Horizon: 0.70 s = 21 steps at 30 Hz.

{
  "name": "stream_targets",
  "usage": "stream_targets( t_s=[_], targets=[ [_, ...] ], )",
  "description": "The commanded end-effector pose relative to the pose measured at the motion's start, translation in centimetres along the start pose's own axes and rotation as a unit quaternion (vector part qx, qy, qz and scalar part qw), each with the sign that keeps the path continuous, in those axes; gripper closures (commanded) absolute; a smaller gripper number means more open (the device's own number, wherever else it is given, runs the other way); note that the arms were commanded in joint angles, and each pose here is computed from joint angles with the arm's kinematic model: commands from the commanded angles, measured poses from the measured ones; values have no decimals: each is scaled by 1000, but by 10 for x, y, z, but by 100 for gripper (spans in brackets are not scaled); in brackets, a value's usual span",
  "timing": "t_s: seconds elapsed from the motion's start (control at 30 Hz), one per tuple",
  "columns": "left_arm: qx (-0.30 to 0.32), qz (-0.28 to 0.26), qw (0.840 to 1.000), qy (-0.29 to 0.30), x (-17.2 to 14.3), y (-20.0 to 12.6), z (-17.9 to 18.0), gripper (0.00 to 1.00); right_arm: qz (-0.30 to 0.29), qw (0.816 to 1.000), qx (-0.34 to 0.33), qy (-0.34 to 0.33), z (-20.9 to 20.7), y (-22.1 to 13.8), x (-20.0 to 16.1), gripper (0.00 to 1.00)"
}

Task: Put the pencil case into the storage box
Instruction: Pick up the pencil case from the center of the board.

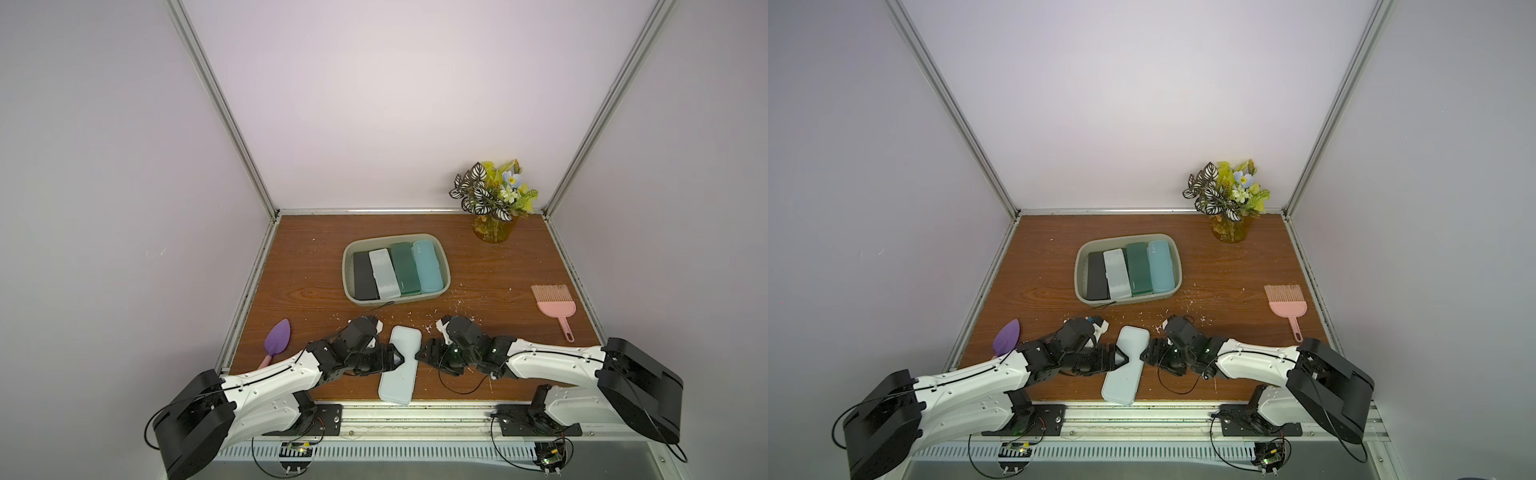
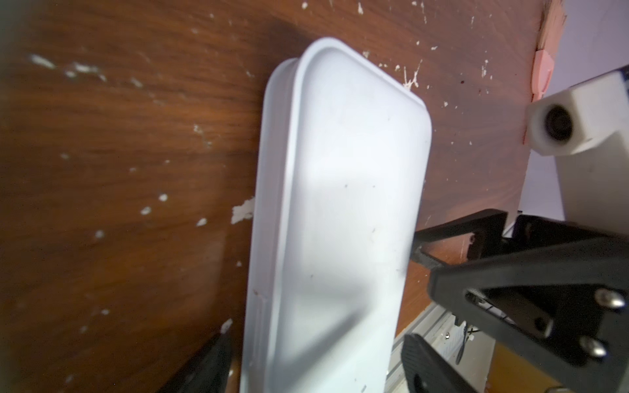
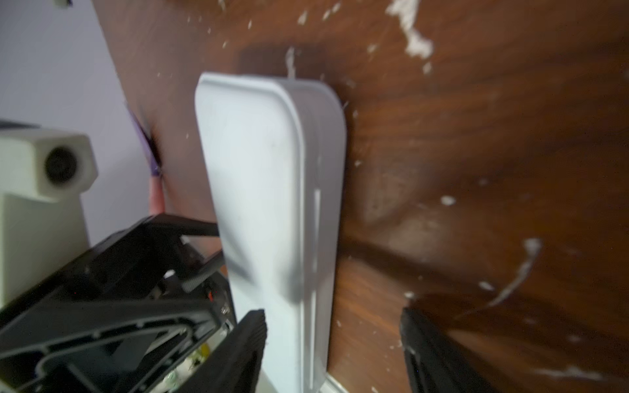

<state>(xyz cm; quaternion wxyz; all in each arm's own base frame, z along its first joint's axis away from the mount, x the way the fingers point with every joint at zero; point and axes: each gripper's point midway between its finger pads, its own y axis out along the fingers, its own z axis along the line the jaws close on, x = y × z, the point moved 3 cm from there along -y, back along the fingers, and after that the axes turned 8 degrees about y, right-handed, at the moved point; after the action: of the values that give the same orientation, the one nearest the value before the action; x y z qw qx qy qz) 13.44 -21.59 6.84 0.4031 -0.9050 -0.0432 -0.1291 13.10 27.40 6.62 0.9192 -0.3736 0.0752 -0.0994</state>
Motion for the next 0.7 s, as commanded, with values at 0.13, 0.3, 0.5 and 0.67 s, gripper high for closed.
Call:
stream_targets(
  t_s=[0.13,0.3,0.5,0.67],
  targets=[
    [11,32,999,-23,-19,9,16,19,51,995,89,2,15,20,-15,30],
    [-3,34,999,-31,-24,9,17,20,68,980,187,-4,42,20,-17,33],
    [-8,30,999,-35,-28,6,19,22,64,968,240,-45,70,8,-18,38],
    [-11,24,999,-35,-28,3,19,23,63,961,263,-58,76,0,-20,47]
  ],
)
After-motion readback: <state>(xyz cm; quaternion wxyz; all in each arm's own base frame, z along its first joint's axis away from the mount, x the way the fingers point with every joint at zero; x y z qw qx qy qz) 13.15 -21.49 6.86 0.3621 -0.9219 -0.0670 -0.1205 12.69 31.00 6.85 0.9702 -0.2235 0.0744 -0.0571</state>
